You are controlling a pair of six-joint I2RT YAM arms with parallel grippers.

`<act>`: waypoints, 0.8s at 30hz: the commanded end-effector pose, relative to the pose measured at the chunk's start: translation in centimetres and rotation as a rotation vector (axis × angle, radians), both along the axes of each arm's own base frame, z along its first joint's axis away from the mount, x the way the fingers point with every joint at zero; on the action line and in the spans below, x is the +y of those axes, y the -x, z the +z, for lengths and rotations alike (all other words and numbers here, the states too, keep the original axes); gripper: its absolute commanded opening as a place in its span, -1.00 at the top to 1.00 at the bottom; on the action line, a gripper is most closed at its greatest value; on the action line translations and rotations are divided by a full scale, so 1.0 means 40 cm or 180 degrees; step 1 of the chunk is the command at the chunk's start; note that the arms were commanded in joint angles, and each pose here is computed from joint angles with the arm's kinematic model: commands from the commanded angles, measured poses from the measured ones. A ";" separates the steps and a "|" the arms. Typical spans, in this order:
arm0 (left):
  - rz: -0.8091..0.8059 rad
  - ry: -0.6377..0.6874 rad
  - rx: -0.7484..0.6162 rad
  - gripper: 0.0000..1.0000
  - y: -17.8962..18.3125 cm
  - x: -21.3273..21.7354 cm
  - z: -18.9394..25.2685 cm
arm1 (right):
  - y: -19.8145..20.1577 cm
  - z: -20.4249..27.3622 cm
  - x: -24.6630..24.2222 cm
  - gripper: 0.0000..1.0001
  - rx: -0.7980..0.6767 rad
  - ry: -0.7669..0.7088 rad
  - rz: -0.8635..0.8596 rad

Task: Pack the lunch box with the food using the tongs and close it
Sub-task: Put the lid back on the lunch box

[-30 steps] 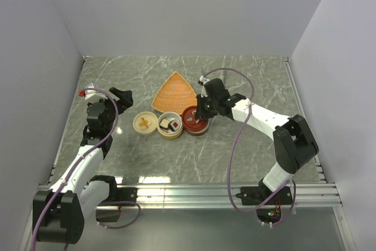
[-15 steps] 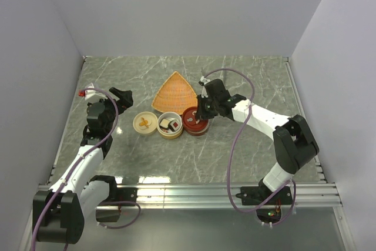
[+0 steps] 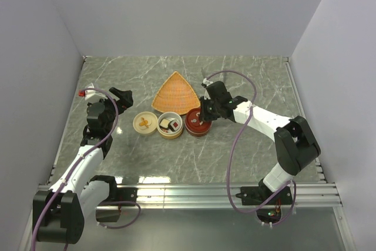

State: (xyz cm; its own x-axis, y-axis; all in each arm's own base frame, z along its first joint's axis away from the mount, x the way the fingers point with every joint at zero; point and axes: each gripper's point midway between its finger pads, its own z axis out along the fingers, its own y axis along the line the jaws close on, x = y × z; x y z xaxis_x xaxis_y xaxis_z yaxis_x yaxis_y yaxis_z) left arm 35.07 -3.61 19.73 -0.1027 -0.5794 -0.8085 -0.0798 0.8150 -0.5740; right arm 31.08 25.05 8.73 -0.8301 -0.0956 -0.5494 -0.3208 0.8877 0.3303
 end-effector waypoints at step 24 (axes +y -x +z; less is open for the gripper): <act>-0.0009 0.0036 -0.0196 -0.99 -0.006 -0.003 0.046 | 0.001 0.006 0.013 0.96 -0.0079 0.0131 0.0055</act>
State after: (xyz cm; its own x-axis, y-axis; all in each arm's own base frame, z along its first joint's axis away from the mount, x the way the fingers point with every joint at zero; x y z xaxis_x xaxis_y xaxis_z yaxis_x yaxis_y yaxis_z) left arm 35.07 -3.62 19.73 -0.1029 -0.5791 -0.8087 -0.0794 0.8152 -0.5737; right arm 30.97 25.41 8.41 -0.8247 -0.1145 -0.5538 -0.3303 0.8925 0.3073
